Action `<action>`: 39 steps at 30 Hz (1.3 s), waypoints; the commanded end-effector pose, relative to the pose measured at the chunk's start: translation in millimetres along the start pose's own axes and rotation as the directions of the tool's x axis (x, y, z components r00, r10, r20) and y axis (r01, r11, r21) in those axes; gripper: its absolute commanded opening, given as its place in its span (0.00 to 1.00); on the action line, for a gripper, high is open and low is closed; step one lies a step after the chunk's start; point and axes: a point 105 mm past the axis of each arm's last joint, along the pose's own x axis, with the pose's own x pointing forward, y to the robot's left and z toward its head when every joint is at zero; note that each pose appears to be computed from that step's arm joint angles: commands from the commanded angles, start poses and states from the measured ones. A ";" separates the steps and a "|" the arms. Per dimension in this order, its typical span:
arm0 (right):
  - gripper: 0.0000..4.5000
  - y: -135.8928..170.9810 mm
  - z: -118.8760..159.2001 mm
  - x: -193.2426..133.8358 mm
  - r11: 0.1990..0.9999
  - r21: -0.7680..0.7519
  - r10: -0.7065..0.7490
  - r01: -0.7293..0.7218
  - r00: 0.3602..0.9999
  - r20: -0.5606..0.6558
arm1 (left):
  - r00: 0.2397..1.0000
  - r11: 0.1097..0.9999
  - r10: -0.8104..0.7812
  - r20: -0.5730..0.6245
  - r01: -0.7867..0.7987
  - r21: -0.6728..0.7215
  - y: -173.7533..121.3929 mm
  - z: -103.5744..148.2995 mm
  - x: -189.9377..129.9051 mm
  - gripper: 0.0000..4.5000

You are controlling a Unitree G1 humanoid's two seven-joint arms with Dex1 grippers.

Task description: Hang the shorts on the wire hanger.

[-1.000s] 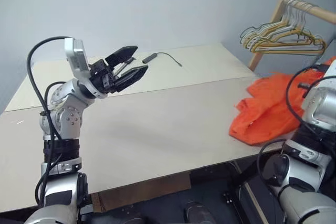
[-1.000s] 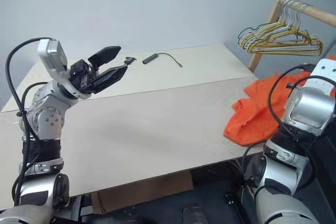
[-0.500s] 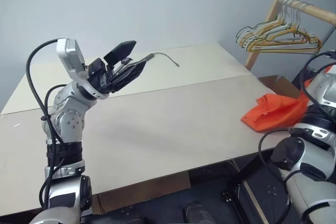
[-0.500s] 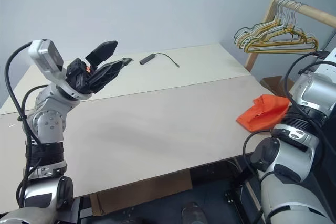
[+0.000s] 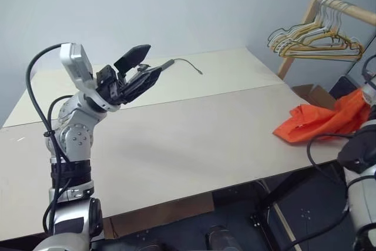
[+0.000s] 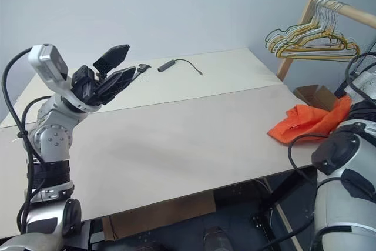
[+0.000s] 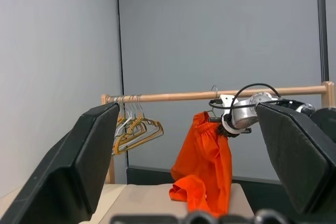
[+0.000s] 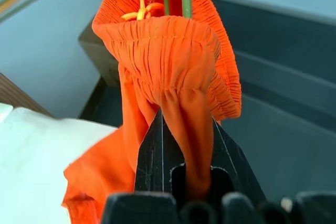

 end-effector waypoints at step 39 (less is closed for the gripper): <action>1.00 64.7 58.1 -92.8 0.879 -0.350 0.075 0.322 0.632 0.771 | 0.997 0.996 -0.077 -0.003 0.077 0.048 -8.7 12.2 4.3 1.00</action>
